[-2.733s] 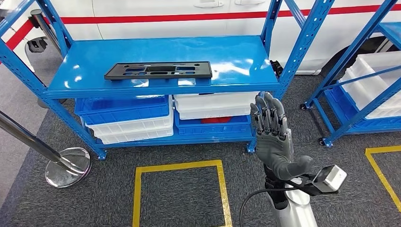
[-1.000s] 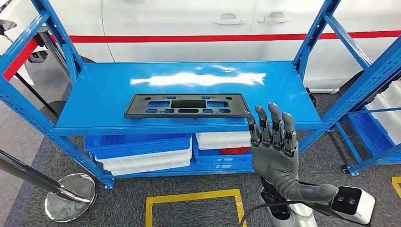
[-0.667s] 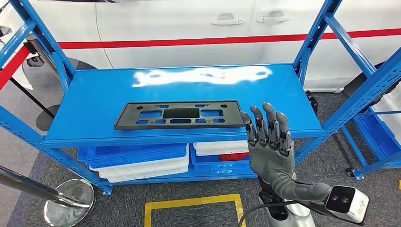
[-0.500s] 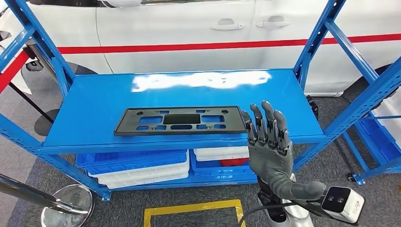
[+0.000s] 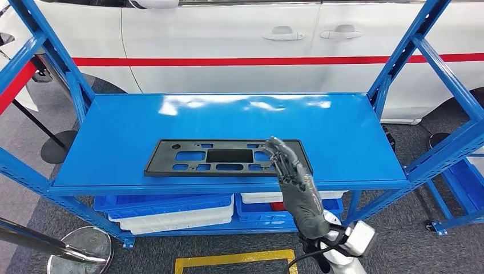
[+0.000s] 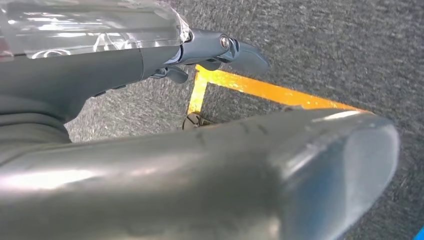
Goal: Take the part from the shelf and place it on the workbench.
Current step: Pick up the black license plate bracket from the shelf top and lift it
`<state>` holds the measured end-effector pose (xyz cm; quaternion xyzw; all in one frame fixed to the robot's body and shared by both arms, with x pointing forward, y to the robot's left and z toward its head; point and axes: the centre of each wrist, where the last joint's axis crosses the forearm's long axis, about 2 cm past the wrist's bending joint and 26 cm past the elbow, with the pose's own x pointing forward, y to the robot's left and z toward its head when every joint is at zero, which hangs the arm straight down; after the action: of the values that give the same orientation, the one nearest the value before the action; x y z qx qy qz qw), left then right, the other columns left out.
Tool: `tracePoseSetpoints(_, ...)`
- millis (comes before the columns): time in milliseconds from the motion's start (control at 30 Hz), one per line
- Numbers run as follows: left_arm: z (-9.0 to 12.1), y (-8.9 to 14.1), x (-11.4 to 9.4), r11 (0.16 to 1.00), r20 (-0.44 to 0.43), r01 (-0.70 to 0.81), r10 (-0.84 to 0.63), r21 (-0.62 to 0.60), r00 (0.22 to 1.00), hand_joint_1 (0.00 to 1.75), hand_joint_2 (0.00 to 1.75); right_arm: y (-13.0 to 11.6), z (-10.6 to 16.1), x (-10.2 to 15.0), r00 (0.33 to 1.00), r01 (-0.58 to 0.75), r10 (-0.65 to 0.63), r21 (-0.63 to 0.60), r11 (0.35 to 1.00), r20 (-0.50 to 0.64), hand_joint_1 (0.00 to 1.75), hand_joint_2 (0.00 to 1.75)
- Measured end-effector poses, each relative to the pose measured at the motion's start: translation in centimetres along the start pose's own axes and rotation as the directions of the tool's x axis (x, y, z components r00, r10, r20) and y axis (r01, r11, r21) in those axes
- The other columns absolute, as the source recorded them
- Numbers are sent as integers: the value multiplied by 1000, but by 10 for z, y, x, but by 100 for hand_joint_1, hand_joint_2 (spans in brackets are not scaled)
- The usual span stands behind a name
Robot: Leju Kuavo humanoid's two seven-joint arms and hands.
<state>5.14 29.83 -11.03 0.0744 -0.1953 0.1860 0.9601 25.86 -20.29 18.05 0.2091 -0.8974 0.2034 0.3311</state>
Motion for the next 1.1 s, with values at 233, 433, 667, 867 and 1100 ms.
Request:
tracePoseSetpoints(233, 0, 1, -2, 999, -18, 21, -21, 25, 1000, 0, 0, 23, -3, -35, 860, -483, 498, 136, 865, -112, 0, 175)
tracePoseSetpoints(433, 1, 0, -3, 1000, 1, 27, -27, 8, 1000, 0, 0, 45, -26, -51, 614, -771, 789, 204, 603, -14, 0, 175)
tracePoseSetpoints(667, 1, -2, -4, 1000, 9, 30, -30, 3, 1000, 0, 0, 69, -47, -60, 521, -841, 850, 221, 494, 83, 0, 175)
tracePoseSetpoints(867, 2, -3, -5, 999, -1, 33, -33, 19, 999, 0, 0, 77, -63, -68, 443, -881, 891, 233, 412, 100, 0, 175)
tracePoseSetpoints(1100, 2, -3, -5, 999, 4, 41, -41, 12, 999, 0, 0, 82, -82, -84, 371, -898, 924, 286, 333, 89, 0, 175)
